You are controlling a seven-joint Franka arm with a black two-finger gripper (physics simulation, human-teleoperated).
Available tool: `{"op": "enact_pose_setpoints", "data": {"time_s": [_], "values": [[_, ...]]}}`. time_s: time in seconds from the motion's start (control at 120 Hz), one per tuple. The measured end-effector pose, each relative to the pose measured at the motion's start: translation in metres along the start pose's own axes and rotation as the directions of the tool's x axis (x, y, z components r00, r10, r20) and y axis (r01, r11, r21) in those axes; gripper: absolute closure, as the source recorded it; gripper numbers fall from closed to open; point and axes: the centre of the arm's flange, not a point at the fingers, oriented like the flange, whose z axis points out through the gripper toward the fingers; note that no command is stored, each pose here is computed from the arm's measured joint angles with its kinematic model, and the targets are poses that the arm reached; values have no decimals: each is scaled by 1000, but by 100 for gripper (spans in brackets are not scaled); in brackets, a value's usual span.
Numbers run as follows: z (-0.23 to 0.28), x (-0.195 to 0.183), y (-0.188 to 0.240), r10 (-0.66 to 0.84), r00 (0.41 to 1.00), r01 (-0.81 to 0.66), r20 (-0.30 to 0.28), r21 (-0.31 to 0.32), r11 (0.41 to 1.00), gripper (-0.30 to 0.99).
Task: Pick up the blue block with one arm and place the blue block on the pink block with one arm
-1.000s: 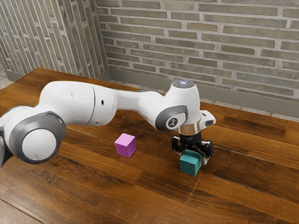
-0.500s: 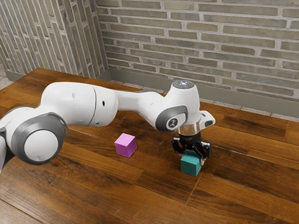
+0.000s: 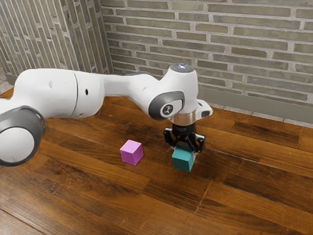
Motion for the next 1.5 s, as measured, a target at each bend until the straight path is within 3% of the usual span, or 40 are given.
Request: {"op": "enact_pose_setpoints", "data": {"time_s": [0.242, 0.467, 0.85, 1.5], "values": [[-1, -52, -110, -110, 989, 100, 96, 107, 989, 29], [-2, -58, -183, -189, 973, 177, 134, 101, 979, 29], [11, -26, -199, -41, 985, 39, 167, 12, 999, 31], [12, 40, -222, 162, 981, -154, 108, -79, 985, 32]]}}
